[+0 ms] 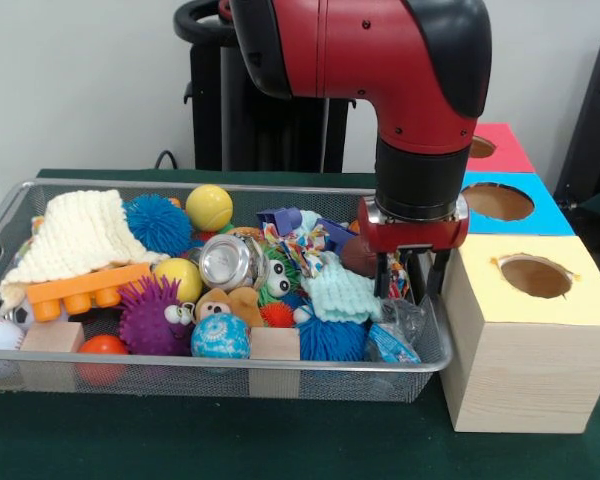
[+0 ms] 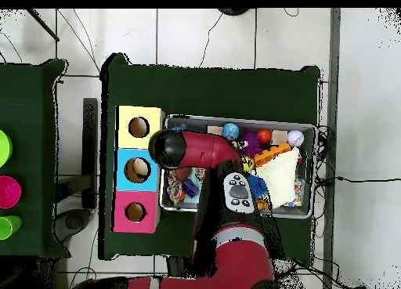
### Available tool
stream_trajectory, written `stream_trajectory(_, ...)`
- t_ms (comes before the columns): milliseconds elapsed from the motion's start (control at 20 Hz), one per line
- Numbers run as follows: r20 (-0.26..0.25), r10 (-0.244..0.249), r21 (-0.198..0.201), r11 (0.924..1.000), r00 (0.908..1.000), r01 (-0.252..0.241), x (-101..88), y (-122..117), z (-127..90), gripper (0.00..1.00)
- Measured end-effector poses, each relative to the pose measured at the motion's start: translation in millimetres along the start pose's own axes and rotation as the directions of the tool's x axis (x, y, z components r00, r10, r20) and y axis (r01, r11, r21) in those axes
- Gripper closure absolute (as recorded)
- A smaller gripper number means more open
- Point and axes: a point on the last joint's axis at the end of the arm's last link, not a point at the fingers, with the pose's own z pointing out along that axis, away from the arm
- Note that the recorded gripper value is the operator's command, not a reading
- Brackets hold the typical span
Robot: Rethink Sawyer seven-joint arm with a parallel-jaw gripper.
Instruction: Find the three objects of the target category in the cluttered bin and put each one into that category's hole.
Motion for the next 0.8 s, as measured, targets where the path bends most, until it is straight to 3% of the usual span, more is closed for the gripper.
stream_trajectory(800, -0.021, 0.009, 0.001, 1.0, 0.9997, -0.009, -9.6, -6.0, -4.9, 0.0)
